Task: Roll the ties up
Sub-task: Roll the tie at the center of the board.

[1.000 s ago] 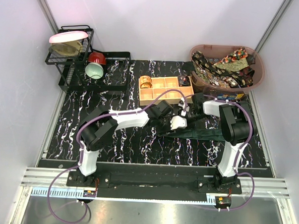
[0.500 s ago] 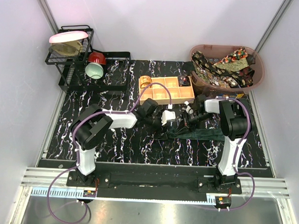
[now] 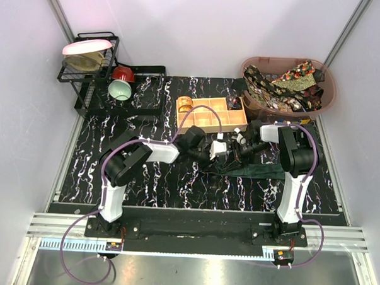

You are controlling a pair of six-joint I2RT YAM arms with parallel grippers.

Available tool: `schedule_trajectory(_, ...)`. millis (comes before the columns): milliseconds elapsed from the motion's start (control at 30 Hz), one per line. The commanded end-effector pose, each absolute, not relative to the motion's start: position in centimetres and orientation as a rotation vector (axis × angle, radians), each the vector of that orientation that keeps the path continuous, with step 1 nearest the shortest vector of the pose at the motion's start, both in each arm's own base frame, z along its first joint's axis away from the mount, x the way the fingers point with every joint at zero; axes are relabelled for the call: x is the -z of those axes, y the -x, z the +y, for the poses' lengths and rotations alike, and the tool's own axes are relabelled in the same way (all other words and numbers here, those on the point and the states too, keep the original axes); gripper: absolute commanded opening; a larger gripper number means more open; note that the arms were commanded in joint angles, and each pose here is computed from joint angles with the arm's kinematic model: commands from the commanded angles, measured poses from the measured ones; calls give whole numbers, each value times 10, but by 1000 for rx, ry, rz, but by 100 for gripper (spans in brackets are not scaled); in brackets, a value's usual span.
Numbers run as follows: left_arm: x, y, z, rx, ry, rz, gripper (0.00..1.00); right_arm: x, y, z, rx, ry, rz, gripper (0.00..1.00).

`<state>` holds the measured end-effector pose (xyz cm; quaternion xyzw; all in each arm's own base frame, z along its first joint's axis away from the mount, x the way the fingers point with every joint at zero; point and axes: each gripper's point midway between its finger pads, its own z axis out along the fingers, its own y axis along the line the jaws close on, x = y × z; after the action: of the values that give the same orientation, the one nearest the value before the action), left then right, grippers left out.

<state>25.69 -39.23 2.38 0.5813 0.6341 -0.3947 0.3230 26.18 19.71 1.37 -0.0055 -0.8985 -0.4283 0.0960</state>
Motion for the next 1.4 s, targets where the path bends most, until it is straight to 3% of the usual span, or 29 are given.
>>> schedule_trajectory(0, -12, -261, -372, 823, -1677, 1748, 30, -5, -266, 183, 1191, -17, -2743, 32)
schedule_trajectory(167, 0, -253, -345, 614, -1783, 1890, 32, -40, -270, 184, 1329, -115, -2773, 43)
schedule_trajectory(300, 2, -250, -345, 540, -1827, 1914, 33, -62, -274, 198, 1500, -64, -2699, 42)
schedule_trajectory(533, 6, -253, -348, 487, -1829, 1988, 34, -47, -263, 210, 1468, -53, -2649, 41)
schedule_trajectory(667, 7, -252, -347, 496, -1826, 2008, 34, -34, -261, 208, 1401, -63, -2675, 33)
schedule_trajectory(767, 6, -249, -349, 519, -1825, 2008, 39, -26, -260, 203, 1342, -59, -2699, 3)
schedule_trajectory(800, 5, -249, -351, 529, -1820, 2004, 42, -21, -261, 200, 1301, -55, -2724, 0)
schedule_trajectory(933, -5, -248, -358, 621, -1768, 1959, 59, -9, -260, 190, 1204, -32, -2768, 0)
schedule_trajectory(1033, -19, -252, -369, 698, -1709, 1896, 64, -4, -259, 184, 1144, -19, -2787, 0)
schedule_trajectory(1200, -44, -263, -388, 829, -1618, 1741, 70, 5, -258, 174, 1047, -12, -2820, 0)
schedule_trajectory(1367, -51, -260, -403, 938, -1592, 1588, 69, 12, -258, 168, 982, -2, -2830, 0)
